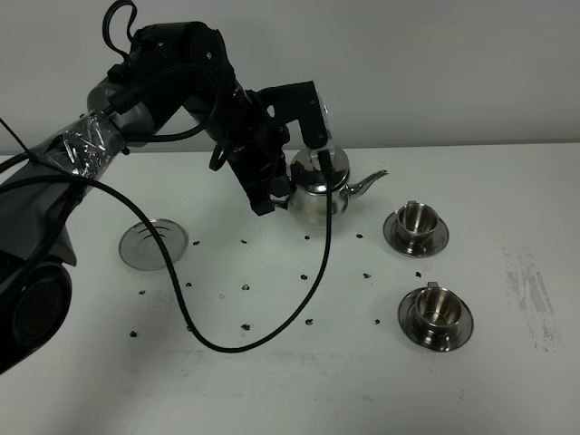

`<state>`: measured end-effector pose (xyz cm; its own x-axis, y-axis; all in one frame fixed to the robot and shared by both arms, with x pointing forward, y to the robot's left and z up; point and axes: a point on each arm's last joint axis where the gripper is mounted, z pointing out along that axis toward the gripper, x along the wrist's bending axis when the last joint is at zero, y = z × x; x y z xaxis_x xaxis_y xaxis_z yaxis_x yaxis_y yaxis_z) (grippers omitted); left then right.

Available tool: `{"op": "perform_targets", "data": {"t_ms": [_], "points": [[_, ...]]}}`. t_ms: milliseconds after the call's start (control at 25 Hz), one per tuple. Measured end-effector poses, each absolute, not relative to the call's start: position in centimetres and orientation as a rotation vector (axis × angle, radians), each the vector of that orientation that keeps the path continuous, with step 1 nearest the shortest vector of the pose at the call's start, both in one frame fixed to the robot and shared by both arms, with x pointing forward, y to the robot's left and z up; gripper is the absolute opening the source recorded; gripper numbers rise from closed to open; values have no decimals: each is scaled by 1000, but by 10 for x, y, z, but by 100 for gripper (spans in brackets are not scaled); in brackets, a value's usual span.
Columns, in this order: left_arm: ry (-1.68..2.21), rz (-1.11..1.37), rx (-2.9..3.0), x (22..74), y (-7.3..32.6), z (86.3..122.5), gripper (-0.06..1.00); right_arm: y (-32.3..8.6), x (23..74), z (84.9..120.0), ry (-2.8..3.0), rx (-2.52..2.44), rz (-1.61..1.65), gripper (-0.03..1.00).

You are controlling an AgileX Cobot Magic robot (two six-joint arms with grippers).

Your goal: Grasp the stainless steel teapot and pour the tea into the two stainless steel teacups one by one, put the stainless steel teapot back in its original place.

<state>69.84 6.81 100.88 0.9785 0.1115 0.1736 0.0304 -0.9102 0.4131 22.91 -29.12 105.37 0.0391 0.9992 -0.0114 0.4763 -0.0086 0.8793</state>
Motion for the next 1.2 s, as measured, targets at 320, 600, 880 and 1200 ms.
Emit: {"op": "perform_targets", "data": {"t_ms": [320,600,880,1200], "points": [[-86,304,2719,696,64,1009,22,-291,229,1054,1532,1582,900,29],[-216,311,2718,687,47,1008,22,-291,229,1054,1532,1582,900,29],[-332,334,2749,678,28,1002,22,-291,229,1054,1532,1582,900,29],[-438,356,2787,670,11,992,22,-291,229,1054,1532,1582,900,29]]}}
